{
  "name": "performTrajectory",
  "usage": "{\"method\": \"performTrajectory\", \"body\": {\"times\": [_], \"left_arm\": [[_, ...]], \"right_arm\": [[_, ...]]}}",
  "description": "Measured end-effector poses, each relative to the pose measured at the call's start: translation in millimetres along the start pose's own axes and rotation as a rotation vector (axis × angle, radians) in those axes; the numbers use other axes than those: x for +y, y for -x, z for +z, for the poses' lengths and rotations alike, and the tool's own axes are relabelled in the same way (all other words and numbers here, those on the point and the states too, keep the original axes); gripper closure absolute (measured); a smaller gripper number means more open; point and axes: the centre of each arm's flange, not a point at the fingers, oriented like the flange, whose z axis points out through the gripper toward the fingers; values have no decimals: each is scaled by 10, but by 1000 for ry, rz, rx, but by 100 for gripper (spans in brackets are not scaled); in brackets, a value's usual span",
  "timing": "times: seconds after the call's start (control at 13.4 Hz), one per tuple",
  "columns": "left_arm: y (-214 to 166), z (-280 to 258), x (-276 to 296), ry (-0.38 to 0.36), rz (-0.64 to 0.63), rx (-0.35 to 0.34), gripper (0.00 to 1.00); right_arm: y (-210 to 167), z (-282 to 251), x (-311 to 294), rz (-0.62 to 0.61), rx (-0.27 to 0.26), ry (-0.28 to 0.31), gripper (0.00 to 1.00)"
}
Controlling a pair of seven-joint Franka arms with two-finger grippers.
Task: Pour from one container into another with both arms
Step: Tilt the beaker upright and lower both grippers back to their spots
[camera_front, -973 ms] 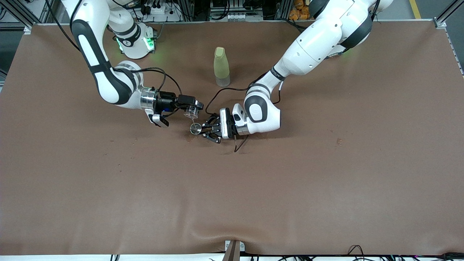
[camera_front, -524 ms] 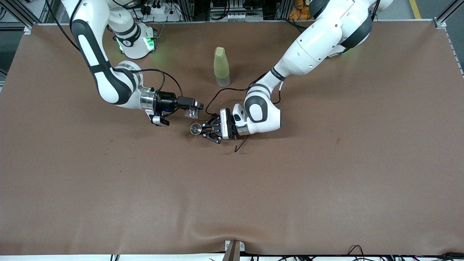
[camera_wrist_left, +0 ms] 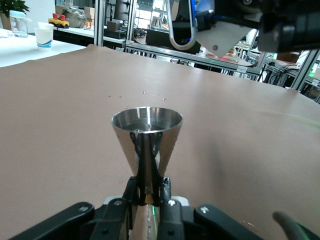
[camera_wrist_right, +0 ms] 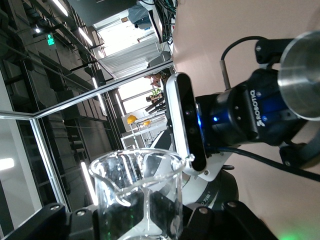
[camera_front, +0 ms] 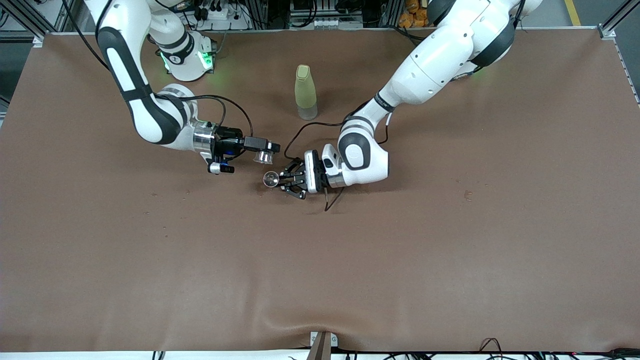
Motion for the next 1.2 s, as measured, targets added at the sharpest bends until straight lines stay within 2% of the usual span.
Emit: {"method": "performTrajectory", "body": {"times": [0.22, 0.3, 0.52, 0.82, 1.05, 1.2], "left_arm": [[-67, -144, -137, -24, 1, 11, 79], [-82, -218, -179, -29, -1, 15, 79], [-92, -512, -265, -34, 2, 21, 79], [-196, -1121, -421, -13, 40, 28, 79], [-212, -1789, -505, 12, 71, 18, 79], [-115, -2313, -551, 29, 81, 2, 79]], "right_arm": [[-5, 2, -16, -7, 2, -4, 86], [-13, -2, -37, -57, 3, -6, 86], [-133, -155, -155, -416, 13, 9, 86], [-483, -770, -430, -948, -8, 106, 86], [-631, -1166, -468, -1226, -28, 164, 86], [-697, -1392, -505, -1371, -51, 175, 86]]}}
